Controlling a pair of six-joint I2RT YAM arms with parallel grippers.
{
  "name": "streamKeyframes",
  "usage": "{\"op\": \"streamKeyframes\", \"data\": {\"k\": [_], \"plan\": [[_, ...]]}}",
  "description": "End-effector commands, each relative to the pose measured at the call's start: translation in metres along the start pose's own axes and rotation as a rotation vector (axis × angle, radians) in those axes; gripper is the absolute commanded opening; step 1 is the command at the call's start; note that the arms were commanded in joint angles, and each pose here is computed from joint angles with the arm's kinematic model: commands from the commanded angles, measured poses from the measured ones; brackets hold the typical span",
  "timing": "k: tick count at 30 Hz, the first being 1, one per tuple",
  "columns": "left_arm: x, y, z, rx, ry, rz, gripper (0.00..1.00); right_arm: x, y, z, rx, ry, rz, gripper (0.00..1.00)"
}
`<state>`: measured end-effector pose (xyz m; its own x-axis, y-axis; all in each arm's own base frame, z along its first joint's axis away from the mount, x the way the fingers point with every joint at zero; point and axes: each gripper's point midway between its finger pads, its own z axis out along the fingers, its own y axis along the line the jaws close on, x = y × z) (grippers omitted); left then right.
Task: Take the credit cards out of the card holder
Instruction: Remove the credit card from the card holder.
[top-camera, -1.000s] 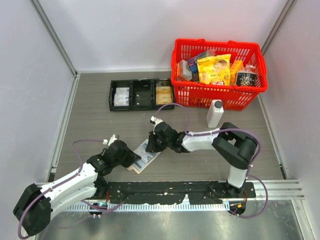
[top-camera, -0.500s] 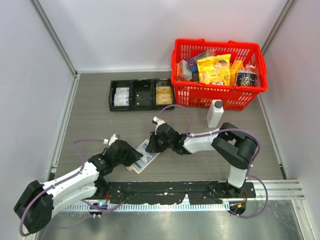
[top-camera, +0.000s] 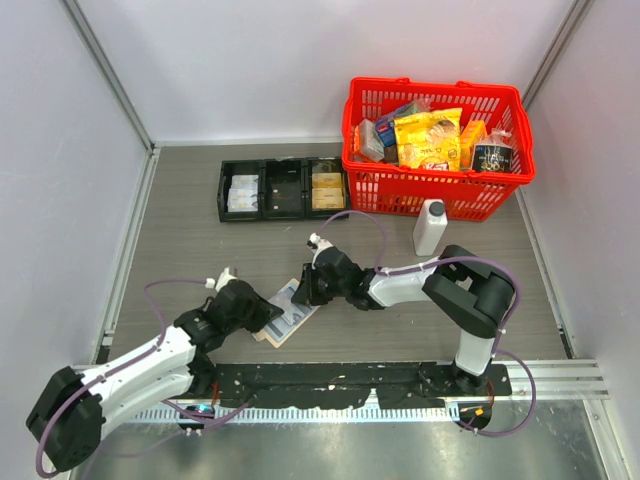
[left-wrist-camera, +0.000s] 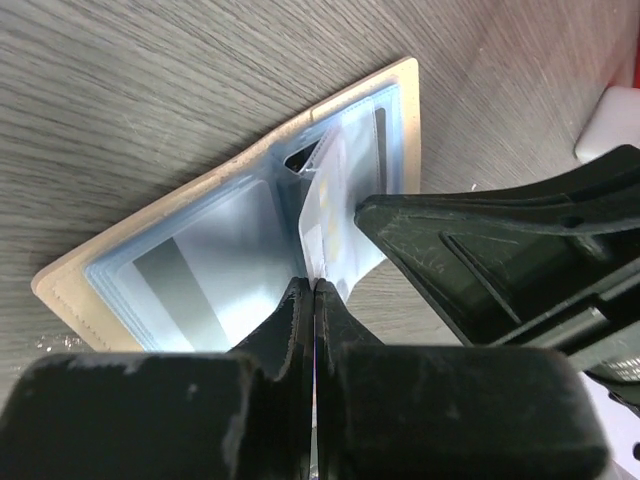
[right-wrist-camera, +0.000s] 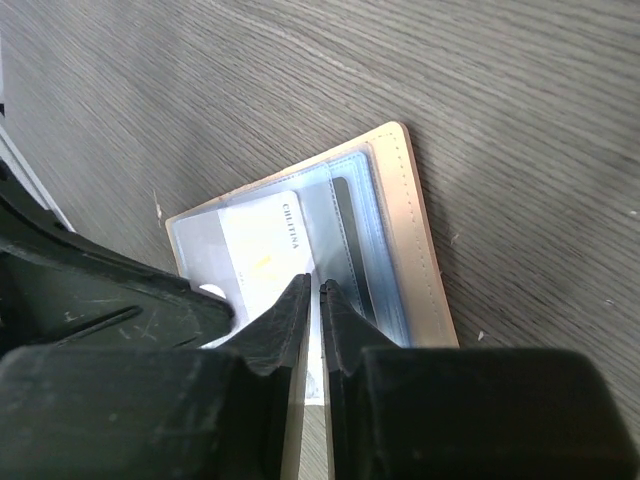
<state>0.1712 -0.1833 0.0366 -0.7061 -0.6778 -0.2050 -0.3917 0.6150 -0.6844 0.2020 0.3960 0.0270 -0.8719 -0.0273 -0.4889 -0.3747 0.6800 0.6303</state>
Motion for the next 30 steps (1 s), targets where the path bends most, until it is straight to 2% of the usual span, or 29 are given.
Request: {"op": "streamKeyframes", "data": {"k": [1, 14, 18, 21, 23, 24, 27, 30], "plan": [[-0.005, 0.007, -0.011, -0.031, -0.025, -0.001, 0.0, 0.044, -0.057, -0.004, 0.172, 0.124, 0.039, 0.15], [-0.014, 0.009, -0.048, 0.031, -0.073, -0.031, 0.0, 0.018, -0.054, -0.011, 0.178, 0.039, 0.072, 0.15], [-0.018, -0.001, -0.058, 0.102, -0.095, -0.023, 0.0, 0.007, -0.053, -0.016, 0.186, 0.0, 0.072, 0.16], [-0.026, -0.017, -0.067, 0.199, -0.138, -0.005, 0.0, -0.008, -0.041, -0.025, 0.154, -0.053, 0.069, 0.21], [-0.032, -0.03, -0.075, 0.266, -0.167, 0.004, 0.0, -0.02, -0.028, -0.035, 0.116, -0.101, 0.067, 0.3], [-0.035, -0.037, -0.078, 0.301, -0.185, 0.011, 0.0, -0.022, -0.026, -0.039, 0.104, -0.117, 0.064, 0.39], [-0.046, -0.059, -0.09, 0.409, -0.243, 0.022, 0.0, -0.047, -0.003, -0.065, 0.039, -0.225, 0.054, 0.57], [-0.054, -0.079, -0.099, 0.495, -0.286, 0.023, 0.0, -0.064, 0.01, -0.087, -0.006, -0.323, 0.053, 0.66]]}}
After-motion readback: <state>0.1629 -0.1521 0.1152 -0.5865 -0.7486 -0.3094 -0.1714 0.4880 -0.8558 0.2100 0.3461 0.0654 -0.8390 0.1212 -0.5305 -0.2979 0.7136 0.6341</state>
